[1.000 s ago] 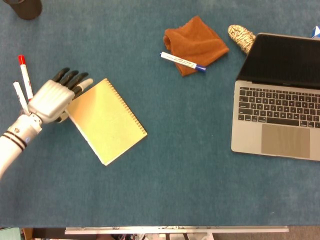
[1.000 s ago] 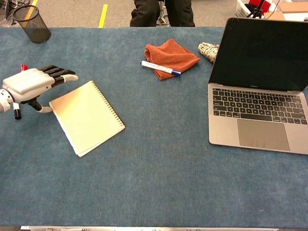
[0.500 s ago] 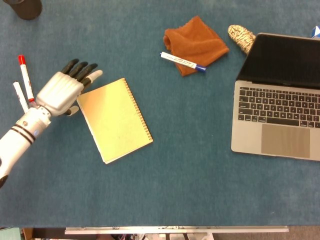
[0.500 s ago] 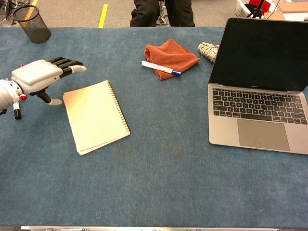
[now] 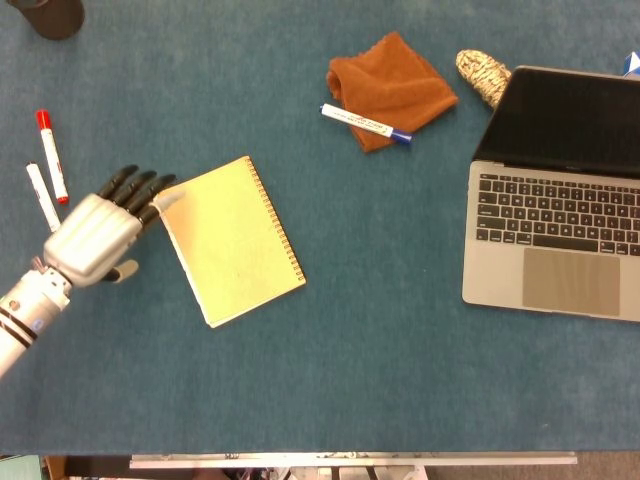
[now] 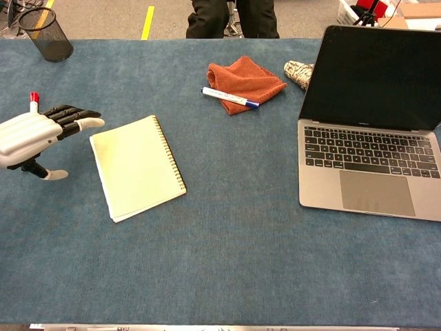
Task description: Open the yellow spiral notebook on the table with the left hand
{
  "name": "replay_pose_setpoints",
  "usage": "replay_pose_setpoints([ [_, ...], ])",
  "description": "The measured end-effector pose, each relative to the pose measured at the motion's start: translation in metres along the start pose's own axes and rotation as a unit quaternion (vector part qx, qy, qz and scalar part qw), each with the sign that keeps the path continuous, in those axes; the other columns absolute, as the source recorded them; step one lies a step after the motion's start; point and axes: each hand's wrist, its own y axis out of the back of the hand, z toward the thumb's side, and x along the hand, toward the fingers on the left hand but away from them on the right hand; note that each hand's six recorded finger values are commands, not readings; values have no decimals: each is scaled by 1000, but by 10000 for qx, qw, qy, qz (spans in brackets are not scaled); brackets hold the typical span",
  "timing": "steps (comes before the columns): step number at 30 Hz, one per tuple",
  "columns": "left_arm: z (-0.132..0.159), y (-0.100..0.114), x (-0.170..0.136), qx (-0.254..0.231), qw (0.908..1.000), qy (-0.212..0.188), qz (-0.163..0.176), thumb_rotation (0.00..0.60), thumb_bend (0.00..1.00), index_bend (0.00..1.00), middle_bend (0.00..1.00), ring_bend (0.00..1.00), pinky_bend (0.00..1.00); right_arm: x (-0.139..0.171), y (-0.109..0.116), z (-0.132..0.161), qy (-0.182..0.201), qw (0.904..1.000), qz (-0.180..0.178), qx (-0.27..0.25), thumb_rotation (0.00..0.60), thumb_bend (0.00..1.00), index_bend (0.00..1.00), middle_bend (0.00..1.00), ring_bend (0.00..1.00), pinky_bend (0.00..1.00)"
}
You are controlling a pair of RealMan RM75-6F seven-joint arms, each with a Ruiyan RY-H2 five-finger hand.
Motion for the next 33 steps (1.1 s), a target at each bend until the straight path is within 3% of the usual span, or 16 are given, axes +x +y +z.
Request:
replay_pose_setpoints([
  [15,27,-18,20,-257,9992,-309,6,600,170,62,16,0,0,4,4,-2,-60,10000,-35,24,600,193,158,209,101,178],
  [33,33,-25,40,-392,9986,-344,-19,600,171,62,16,0,0,8,6,-7,-123,9999,-82,22,600,193,158,209,101,178],
])
